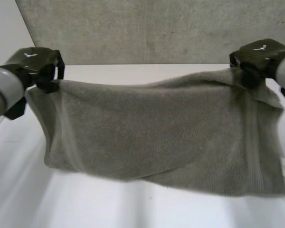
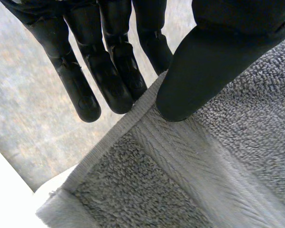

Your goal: Fold the towel.

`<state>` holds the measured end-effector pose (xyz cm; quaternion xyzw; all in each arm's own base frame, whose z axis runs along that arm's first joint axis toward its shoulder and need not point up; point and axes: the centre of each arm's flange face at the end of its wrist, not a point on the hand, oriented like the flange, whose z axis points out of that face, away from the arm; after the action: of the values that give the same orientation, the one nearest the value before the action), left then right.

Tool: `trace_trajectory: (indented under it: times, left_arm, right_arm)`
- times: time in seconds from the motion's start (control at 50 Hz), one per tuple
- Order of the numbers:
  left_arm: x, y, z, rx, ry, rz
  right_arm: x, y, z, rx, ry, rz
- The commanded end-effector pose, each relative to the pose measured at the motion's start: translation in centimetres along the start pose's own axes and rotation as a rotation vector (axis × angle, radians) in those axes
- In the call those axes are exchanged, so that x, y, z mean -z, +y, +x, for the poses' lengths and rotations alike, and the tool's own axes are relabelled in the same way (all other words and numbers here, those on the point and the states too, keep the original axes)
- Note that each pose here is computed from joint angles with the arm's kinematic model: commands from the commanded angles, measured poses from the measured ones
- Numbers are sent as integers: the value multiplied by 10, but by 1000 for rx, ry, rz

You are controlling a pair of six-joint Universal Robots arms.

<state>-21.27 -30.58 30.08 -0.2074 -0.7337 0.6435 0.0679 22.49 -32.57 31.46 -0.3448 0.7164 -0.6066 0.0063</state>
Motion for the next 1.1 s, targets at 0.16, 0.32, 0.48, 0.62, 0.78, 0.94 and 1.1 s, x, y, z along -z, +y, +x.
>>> trace_trajectory:
  times: [0.16,0.32,0.48,0.62,0.78,0.94,1.1]
  left_arm:
    - [-87,-99,-20,-4,-197,449]
    - [-63,-128,-19,109,-192,529]
    - [-50,-57,-4,137,-147,251]
    - [-38,43,16,145,-114,-5]
    - [-19,120,35,141,-88,-149]
    - [-7,140,42,143,-69,-170]
    - [-4,134,39,146,-74,-151]
  right_arm:
    - [-83,-66,36,-53,207,561]
    - [-63,-84,38,-64,221,625]
    - [-67,-28,7,-119,87,348]
    - [-84,59,-32,-150,-18,93]
    - [-89,137,-75,-111,-122,-31]
    - [-70,153,-85,-128,-137,-104]
    - [-41,134,-83,-130,-120,-70]
